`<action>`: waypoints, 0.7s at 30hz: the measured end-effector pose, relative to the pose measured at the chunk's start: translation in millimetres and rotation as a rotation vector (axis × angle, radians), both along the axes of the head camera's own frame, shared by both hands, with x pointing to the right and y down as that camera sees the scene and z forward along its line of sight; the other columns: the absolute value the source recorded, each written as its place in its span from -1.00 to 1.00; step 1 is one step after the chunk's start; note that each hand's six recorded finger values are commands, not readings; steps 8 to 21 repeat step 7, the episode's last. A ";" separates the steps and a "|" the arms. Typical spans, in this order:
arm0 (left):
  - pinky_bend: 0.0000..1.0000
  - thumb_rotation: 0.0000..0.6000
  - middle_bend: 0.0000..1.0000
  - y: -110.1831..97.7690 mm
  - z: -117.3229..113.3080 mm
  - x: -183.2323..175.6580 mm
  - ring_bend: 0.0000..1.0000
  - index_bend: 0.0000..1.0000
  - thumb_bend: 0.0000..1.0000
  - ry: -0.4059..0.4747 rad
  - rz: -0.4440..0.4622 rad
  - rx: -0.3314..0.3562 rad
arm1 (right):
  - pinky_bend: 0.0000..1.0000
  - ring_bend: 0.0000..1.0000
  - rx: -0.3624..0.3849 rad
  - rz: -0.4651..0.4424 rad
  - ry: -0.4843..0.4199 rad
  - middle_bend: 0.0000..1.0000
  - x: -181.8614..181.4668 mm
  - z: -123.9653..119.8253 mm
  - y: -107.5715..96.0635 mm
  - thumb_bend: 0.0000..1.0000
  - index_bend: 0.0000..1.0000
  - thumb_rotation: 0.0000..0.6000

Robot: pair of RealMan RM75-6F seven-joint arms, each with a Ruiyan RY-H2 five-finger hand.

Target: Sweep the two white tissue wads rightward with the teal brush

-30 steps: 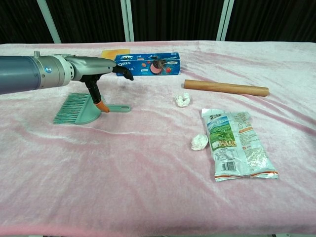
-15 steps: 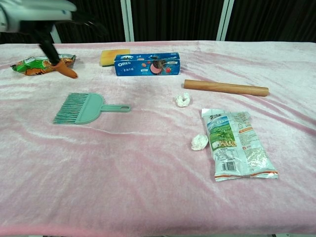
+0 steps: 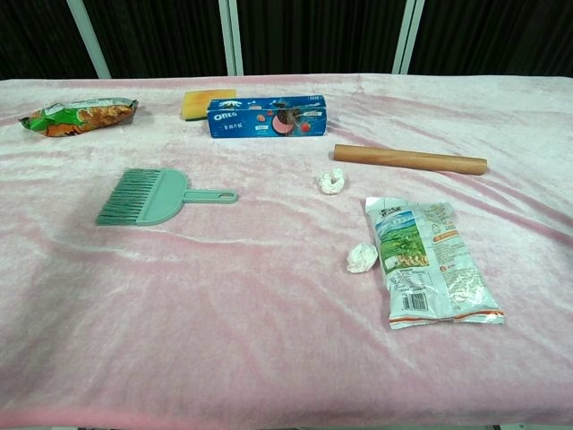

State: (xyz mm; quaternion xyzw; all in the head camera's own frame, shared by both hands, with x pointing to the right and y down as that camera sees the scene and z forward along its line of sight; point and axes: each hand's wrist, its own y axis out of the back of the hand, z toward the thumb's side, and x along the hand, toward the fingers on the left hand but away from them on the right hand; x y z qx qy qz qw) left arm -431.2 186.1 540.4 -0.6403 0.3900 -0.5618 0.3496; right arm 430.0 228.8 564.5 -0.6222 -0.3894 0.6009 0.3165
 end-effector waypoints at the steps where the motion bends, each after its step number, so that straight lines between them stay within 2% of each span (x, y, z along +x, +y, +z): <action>1: -1.00 1.00 -0.75 9.0 -2.8 -11.0 -1.00 -0.68 -0.72 0.011 -0.023 0.027 | -0.72 -0.82 0.000 0.005 -0.001 -0.92 0.6 0.0 0.1 -0.62 -0.64 1.00; 3: -1.00 1.00 -0.75 23.8 -5.0 -26.0 -1.00 -0.68 -0.71 0.013 -0.042 0.053 | -0.72 -0.82 -0.001 0.011 -0.002 -0.92 1.3 -0.3 0.1 -0.62 -0.64 1.00; 5: -1.00 1.00 -0.75 44.2 -3.3 -42.1 -1.00 -0.68 -0.71 -0.005 -0.064 0.046 | -0.72 -0.82 -0.004 0.007 0.001 -0.92 1.0 0.0 0.4 -0.62 -0.64 1.00; 7: -1.00 1.00 -0.75 55.5 -2.4 -49.8 -1.00 -0.68 -0.71 -0.009 -0.082 0.035 | -0.72 -0.82 -0.007 0.001 0.002 -0.92 0.4 0.3 0.4 -0.62 -0.64 1.00; 21: -1.00 1.00 -0.75 55.5 -2.4 -49.8 -1.00 -0.68 -0.71 -0.009 -0.082 0.035 | -0.72 -0.82 -0.007 0.001 0.002 -0.92 0.4 0.3 0.4 -0.62 -0.64 1.00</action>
